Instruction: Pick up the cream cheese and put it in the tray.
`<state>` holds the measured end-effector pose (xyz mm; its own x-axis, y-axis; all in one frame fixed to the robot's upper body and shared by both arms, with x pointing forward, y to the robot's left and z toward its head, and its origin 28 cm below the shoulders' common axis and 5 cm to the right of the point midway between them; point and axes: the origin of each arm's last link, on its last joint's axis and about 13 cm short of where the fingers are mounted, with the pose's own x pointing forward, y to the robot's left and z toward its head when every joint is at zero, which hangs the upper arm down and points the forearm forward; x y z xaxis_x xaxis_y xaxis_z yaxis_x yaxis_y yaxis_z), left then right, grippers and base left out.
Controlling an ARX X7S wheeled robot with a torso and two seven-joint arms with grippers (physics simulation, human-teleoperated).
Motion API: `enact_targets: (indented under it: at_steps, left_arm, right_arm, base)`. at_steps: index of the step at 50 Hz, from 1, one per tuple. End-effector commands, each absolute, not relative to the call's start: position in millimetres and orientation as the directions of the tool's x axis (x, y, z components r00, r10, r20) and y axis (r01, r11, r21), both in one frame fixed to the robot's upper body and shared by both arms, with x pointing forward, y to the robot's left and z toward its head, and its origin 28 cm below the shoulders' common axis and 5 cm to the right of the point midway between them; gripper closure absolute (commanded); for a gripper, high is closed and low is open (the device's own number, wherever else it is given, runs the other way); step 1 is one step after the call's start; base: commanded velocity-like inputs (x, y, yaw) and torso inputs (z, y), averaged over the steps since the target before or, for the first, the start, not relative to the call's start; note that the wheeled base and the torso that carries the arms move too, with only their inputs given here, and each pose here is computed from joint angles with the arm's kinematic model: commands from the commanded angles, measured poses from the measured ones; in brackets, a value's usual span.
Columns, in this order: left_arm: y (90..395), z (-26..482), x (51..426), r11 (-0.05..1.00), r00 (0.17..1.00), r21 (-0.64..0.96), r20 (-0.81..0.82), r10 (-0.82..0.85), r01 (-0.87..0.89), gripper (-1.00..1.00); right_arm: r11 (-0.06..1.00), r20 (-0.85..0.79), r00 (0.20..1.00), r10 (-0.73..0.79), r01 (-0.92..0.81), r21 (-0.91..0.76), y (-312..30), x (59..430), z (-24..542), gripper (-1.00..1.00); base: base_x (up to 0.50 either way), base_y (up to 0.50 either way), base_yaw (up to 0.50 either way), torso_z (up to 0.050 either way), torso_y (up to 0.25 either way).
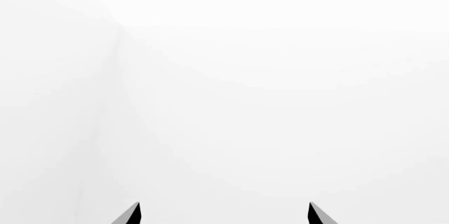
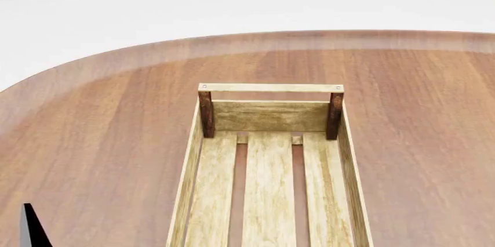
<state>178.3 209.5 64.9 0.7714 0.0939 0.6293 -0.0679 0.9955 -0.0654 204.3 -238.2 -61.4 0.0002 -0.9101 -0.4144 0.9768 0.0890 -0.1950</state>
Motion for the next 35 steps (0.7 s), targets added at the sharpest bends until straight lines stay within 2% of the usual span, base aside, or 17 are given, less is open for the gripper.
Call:
enact_targets:
  at_steps: [1, 3, 4, 6, 16, 28, 35]
  left_arm:
    - [210, 65, 178, 0.995, 0.772, -0.066, 0.629, 0.096, -0.070, -1.00]
    - [210, 65, 178, 0.995, 0.772, -0.065, 0.629, 0.095, -0.069, -1.00]
    - [210, 65, 178, 0.995, 0.772, -0.065, 0.629, 0.095, -0.070, -1.00]
    - [210, 65, 178, 0.995, 0.771, -0.065, 0.630, 0.097, -0.071, -1.00]
    - [210, 63, 179, 0.995, 0.772, -0.065, 0.628, 0.097, -0.072, -1.00]
    - [211, 62, 180, 0.995, 0.772, -0.067, 0.628, 0.099, -0.073, -1.00]
    - [211, 62, 180, 0.995, 0.772, -0.069, 0.627, 0.102, -0.076, -1.00]
  right_arm:
    - [0.088, -0.425, -0.011, -0.905, 0.973, -0.212, -240, 206, -69, -1.00]
    - [0.107, -0.435, 0.006, -0.901, 0.972, -0.209, -240, 207, -71, -1.00]
    - [0.116, -0.442, 0.014, -0.897, 0.972, -0.205, -239, 207, -72, 1.00]
    - [0.139, -0.464, 0.047, -0.885, 0.976, -0.166, -239, 208, -73, 1.00]
    - [0.171, -0.442, 0.099, -0.892, 0.977, -0.126, -235, 207, -62, 1.00]
    - [0.227, -0.301, 0.207, -0.931, 0.973, -0.032, -222, 198, -20, 1.00]
    - [0.245, -0.240, 0.238, -0.941, 0.970, 0.002, -217, 192, -5, 1.00]
  base:
    - [0.00, 0.00, 0.00, 0.000, 0.000]
    - [0.00, 0.00, 0.00, 0.000, 0.000]
    - [0.00, 0.00, 0.00, 0.000, 0.000]
    - [0.00, 0.00, 0.00, 0.000, 0.000]
    - [0.00, 0.00, 0.00, 0.000, 0.000]
    - [0.00, 0.00, 0.00, 0.000, 0.000]
    - [0.00, 0.00, 0.00, 0.000, 0.000]
